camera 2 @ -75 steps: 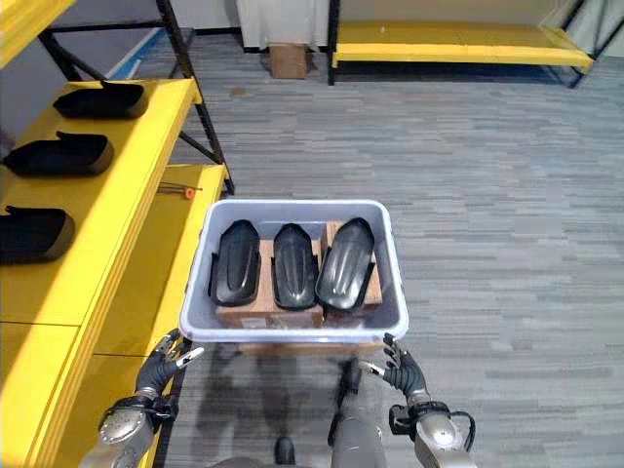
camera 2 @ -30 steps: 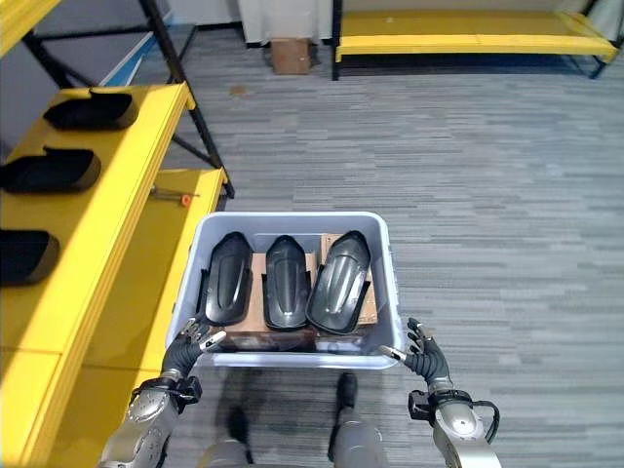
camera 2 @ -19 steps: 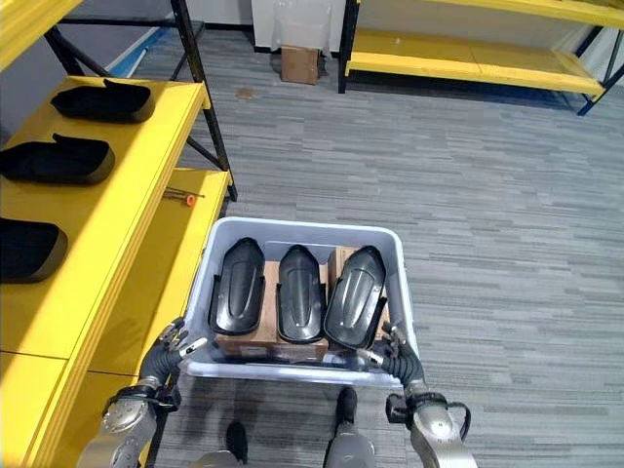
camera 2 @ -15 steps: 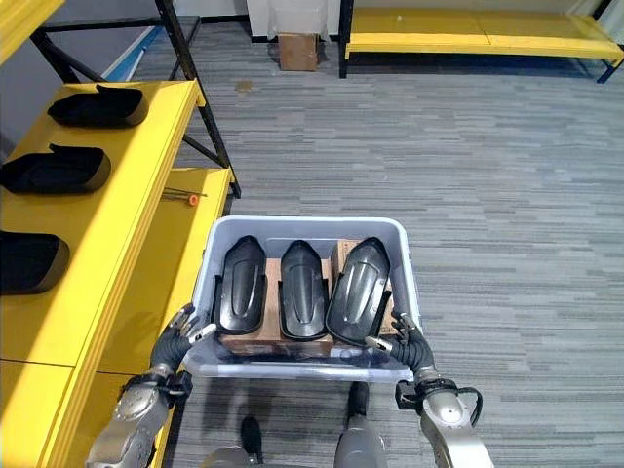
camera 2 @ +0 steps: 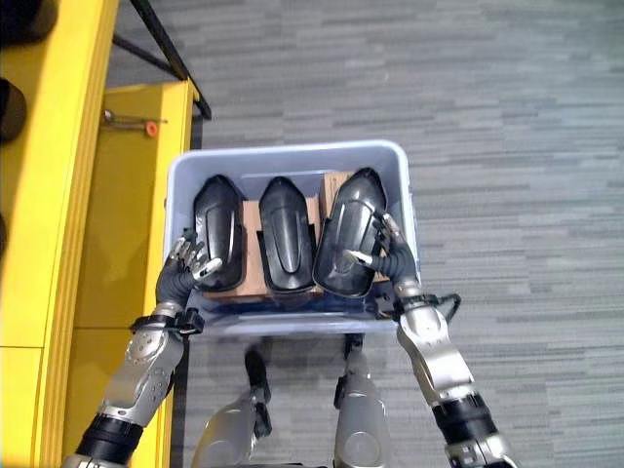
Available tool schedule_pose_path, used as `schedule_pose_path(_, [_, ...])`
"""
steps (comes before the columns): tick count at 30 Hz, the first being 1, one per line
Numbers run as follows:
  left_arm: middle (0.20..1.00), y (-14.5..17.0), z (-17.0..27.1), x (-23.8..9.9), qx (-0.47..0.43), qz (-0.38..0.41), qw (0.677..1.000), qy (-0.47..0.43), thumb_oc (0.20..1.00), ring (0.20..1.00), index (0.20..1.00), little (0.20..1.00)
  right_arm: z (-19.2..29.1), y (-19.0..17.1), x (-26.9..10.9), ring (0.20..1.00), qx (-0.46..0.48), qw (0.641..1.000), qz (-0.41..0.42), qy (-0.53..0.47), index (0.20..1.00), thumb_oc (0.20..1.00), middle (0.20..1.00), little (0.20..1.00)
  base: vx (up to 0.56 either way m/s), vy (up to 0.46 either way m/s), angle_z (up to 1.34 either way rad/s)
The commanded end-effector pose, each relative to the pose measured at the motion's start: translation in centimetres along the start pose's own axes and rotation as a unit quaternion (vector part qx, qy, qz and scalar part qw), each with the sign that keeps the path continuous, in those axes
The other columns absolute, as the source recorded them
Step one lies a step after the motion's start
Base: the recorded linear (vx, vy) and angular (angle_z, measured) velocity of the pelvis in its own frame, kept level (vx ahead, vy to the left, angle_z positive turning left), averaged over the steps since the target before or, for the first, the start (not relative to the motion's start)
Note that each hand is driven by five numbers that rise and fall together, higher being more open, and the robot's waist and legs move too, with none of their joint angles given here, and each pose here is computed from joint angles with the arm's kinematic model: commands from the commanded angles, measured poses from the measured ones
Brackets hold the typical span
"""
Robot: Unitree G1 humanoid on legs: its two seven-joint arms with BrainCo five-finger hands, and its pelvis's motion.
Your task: Move parts from the plastic box to the shelf.
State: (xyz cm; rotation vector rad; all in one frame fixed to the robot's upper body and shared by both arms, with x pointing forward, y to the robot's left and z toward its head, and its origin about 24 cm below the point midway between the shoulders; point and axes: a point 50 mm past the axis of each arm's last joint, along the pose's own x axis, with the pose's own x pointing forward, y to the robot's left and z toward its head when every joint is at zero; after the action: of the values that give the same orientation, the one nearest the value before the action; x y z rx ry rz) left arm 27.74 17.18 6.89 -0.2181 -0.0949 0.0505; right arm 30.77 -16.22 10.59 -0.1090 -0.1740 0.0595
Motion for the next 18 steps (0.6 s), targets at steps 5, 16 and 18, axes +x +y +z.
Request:
schedule_pose_path(5, [1.0,-0.9,1.0,-0.1,-0.018,0.0,0.999,-0.037,1.0,1.0,1.0,1.0,1.2,0.9,0.9,1.0,0.038,0.998,-0.044,-0.038,1.0,1.0,1.0,1.0,-0.02,-0.014,0.03])
schedule_pose_path(16, [1.0,-1.6,2.2,1.0,-0.016,0.013,0.997,-0.068,1.0,1.0,1.0,1.0,3.7,0.0,0.8,1.0,-0.006,0.989,-0.099,-0.11,1.0,1.0,1.0,1.0,-0.01,0.004,0.03])
schedule_pose_path(18, [1.0,-1.6,2.2,1.1,-0.015,0.015,0.997,-0.069,1.0,1.0,1.0,1.0,4.0,0.0,0.6,1.0,-0.012,0.988,-0.096,-0.12,1.0,1.0,1.0,1.0,0.0,0.0,0.0])
